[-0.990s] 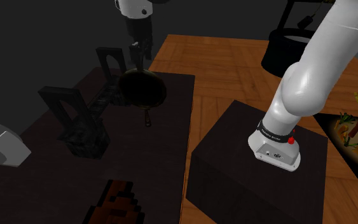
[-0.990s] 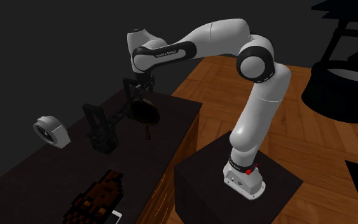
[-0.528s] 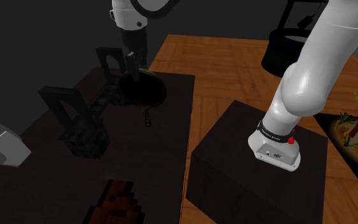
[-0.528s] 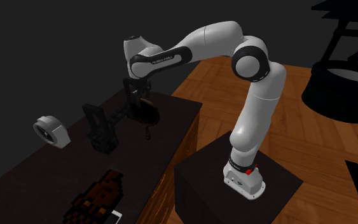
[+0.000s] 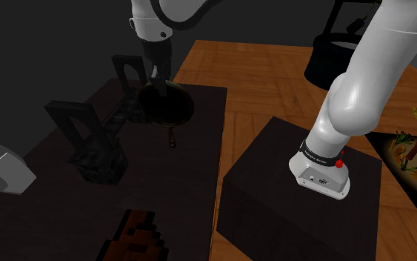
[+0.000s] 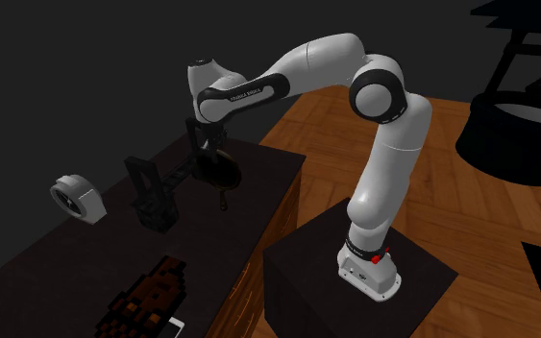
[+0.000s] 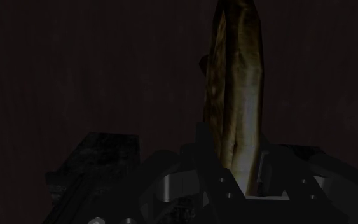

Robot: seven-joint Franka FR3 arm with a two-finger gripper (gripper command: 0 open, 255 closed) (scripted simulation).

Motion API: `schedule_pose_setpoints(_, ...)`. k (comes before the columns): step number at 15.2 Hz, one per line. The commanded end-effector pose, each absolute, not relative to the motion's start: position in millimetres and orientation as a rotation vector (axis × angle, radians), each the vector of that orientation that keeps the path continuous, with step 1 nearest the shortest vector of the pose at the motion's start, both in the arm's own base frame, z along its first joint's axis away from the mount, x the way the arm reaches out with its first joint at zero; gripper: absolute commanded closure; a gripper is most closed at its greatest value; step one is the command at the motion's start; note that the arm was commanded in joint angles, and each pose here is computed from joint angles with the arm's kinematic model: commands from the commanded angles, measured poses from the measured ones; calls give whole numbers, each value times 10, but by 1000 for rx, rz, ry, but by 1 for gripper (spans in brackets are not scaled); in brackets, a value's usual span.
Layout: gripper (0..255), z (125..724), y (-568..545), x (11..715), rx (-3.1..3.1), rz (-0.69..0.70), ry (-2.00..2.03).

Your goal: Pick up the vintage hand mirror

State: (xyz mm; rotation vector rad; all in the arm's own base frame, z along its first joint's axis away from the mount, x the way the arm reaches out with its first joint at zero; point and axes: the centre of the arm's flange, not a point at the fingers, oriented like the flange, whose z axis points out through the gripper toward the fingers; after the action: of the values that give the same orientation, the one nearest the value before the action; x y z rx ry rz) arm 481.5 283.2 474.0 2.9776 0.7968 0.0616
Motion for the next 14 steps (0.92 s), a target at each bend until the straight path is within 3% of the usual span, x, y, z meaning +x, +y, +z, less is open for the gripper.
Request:
schedule_pose_setpoints(1, 255, 4734, 2830, 4815, 2977, 60, 797)
schedule_pose_setpoints(14, 255, 5213, 2831, 4822, 2978, 60, 797)
